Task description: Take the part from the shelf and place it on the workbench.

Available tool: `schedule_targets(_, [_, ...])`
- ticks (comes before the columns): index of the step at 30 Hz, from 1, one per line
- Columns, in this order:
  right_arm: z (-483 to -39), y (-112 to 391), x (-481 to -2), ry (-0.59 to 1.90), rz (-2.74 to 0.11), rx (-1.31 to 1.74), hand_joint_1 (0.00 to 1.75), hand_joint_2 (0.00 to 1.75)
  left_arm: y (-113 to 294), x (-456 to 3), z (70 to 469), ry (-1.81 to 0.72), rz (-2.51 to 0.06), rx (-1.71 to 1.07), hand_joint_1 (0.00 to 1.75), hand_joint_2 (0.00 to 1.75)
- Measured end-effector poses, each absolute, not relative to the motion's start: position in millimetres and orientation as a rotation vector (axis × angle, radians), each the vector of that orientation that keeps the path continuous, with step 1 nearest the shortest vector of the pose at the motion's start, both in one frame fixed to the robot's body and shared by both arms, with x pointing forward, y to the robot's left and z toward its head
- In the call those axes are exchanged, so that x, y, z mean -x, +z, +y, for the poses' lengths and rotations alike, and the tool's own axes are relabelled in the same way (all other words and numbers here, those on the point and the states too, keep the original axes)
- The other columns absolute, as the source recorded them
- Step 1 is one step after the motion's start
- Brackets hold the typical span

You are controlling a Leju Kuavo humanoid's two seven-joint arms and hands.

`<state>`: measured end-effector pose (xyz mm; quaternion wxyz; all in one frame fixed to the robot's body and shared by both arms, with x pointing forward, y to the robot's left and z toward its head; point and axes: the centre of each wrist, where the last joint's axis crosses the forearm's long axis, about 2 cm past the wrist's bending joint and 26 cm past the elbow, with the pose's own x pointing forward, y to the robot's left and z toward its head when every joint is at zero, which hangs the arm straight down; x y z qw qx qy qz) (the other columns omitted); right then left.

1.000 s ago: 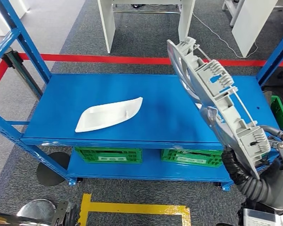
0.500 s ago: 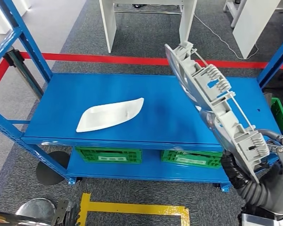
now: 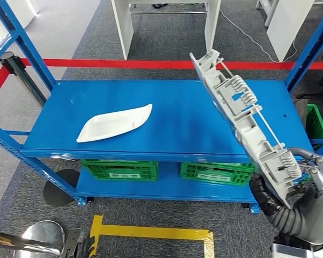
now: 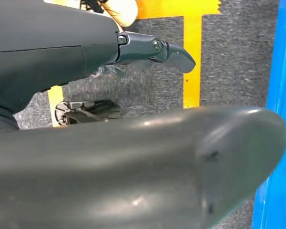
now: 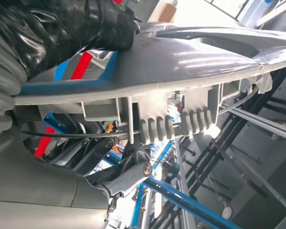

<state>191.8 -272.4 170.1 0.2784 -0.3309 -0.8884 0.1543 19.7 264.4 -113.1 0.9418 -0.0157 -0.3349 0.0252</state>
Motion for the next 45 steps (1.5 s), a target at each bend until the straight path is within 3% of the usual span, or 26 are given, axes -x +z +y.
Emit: schedule_targets(45, [-272.8, 165.2, -185.7, 0.427, -2.345, 0.858, 1.75, 1.75, -112.8, -23.4, 264.4, 0.05, -0.69, 0.034, 0.0, 0.0])
